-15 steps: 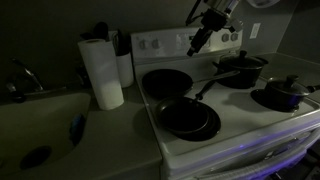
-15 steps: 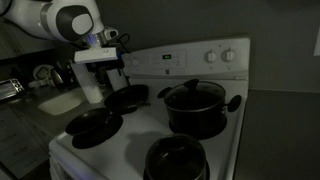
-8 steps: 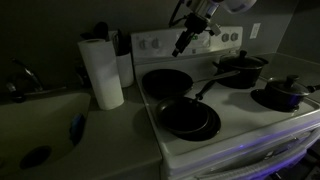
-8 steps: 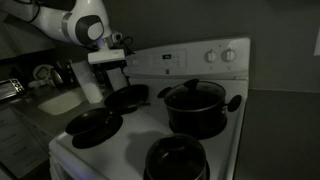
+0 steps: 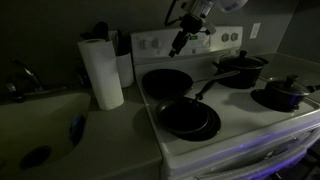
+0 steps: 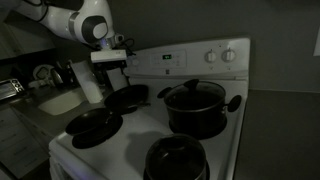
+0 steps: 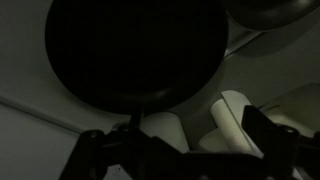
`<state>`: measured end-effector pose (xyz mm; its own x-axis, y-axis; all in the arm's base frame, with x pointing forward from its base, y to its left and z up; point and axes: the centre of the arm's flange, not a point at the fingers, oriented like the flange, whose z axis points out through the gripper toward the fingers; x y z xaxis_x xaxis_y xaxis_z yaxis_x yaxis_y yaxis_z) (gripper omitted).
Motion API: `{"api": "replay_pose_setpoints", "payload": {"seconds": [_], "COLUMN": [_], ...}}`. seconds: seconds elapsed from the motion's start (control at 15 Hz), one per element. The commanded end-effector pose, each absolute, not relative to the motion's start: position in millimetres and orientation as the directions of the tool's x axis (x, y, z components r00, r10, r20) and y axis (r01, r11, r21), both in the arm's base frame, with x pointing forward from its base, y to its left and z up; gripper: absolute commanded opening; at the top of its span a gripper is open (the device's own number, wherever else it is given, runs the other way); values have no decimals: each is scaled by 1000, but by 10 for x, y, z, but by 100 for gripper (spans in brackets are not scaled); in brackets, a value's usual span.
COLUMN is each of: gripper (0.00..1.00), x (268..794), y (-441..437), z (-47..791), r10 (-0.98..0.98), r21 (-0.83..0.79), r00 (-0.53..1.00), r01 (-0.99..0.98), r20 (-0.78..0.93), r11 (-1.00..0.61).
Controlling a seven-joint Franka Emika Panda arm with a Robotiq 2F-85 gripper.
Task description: Press the switch on the top left side of the stove
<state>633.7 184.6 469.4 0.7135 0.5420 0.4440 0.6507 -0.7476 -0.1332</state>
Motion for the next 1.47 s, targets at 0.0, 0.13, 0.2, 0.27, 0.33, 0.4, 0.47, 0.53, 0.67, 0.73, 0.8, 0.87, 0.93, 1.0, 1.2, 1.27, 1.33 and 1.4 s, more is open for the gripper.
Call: {"api": "replay_pose_setpoints", "payload": {"seconds": [0.0,0.13,0.2,0.27,0.33,0.4,0.47,0.53,0.67,0.73,0.8,0.87,0.93,1.0,1.2,1.27,1.33,1.4], "gripper": [100,100,93,74,69,68,63,53,40,34,26,20,12,6,0,0,0,0], "x": [6447,6661,6786,6885,6988,7081,7167,7256,7394,7463,7498,7540,7590,7628,7733,7763,7791,7818], "y": [1919,2019,2076,2127,2180,2223,2262,2310,2376,2400,2475,2534,2581,2621,2729,2748,2758,2750], "z": [4662,4690,4708,4714,4728,4739,4746,4766,4805,4838,4874,4919,4973,5022,5114,5114,5109,5076], "r10": [534,566,585,603,618,632,644,654,673,681,688,694,697,697,687,691,693,697], "r21": [-94,-52,-34,-25,-17,-9,4,14,42,59,76,93,114,140,200,222,234,248], "r00": [672,623,596,574,551,530,510,494,461,446,433,420,402,379,321,308,299,295], "r01": [663,696,716,735,754,770,782,792,807,811,814,815,816,813,801,795,793,787], "r20": [513,541,549,554,561,566,570,573,579,581,582,585,595,609,652,654,656,653], "r11": [-743,-716,-697,-677,-657,-638,-623,-610,-589,-582,-577,-572,-567,-565,-564,-564,-563,-565]}}
